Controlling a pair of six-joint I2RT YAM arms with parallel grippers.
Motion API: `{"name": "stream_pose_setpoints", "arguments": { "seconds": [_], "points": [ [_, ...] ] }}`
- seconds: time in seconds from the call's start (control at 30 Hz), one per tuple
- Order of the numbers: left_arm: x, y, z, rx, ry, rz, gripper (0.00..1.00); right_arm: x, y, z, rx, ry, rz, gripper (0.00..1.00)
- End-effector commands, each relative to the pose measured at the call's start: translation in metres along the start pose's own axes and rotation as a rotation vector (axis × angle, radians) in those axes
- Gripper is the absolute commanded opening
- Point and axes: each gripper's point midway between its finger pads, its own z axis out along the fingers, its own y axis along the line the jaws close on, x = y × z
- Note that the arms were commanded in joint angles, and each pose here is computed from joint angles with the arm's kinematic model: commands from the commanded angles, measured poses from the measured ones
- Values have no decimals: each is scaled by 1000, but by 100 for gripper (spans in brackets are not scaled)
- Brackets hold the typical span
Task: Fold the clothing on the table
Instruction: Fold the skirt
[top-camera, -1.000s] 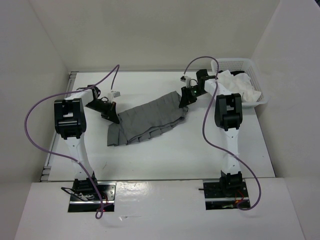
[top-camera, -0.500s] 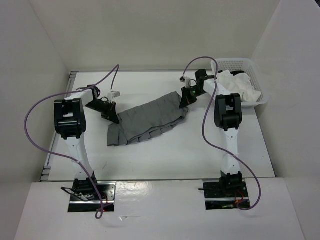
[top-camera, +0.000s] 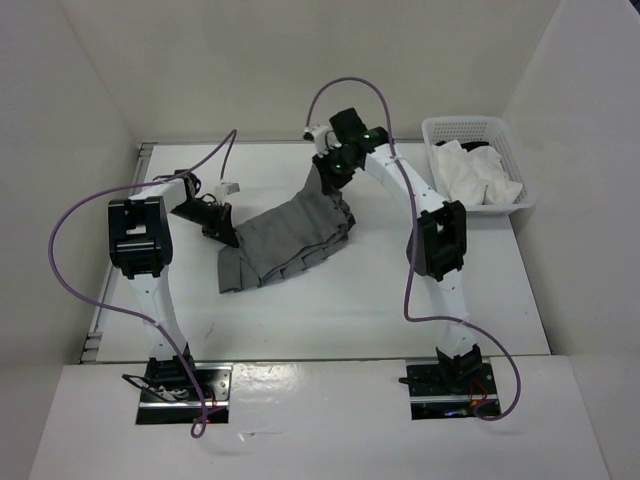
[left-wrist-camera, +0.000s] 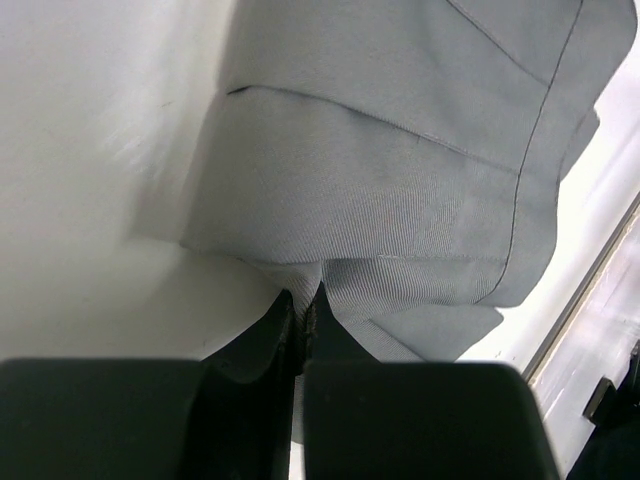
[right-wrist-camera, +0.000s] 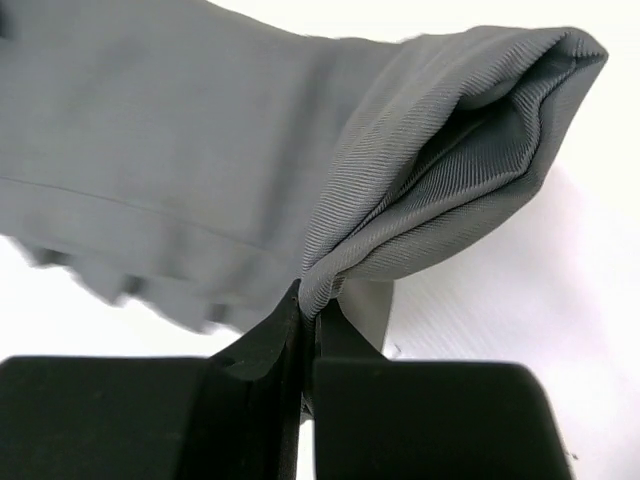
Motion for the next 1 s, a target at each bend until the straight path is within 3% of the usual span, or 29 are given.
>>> {"name": "stream_pose_setpoints", "arguments": {
  "seconds": [0.0,0.07,0.1,0.13,0.23,0.43,0.7,0.97],
  "points": [
    [7,17,-1,-85,30,16,0,-32,44,-39,16,-36,-47,0],
    [7,17,-1,-85,30,5,0,-41,64,-43,-8,-21,-62,0],
    [7,17,-1,-85,30,5,0,-63,85,-55,-21,-77,-97,0],
    [7,17,-1,-85,30,5,0,-44,92,-38,-45,14,-87,0],
    [4,17,-2,-89,23,2,0,-55,133,-33,-78,-14,-149,0],
    [1,15,-6,-96,12,15,0,-35,195,8,-117,65,-217,0],
    [4,11,-7,-95,12,4,0,-12,206,66,-57,137,-194,0],
    [4,6,-7,-80,3,-5,0,-39,230,62,-88,25,-187,0]
  ]
}}
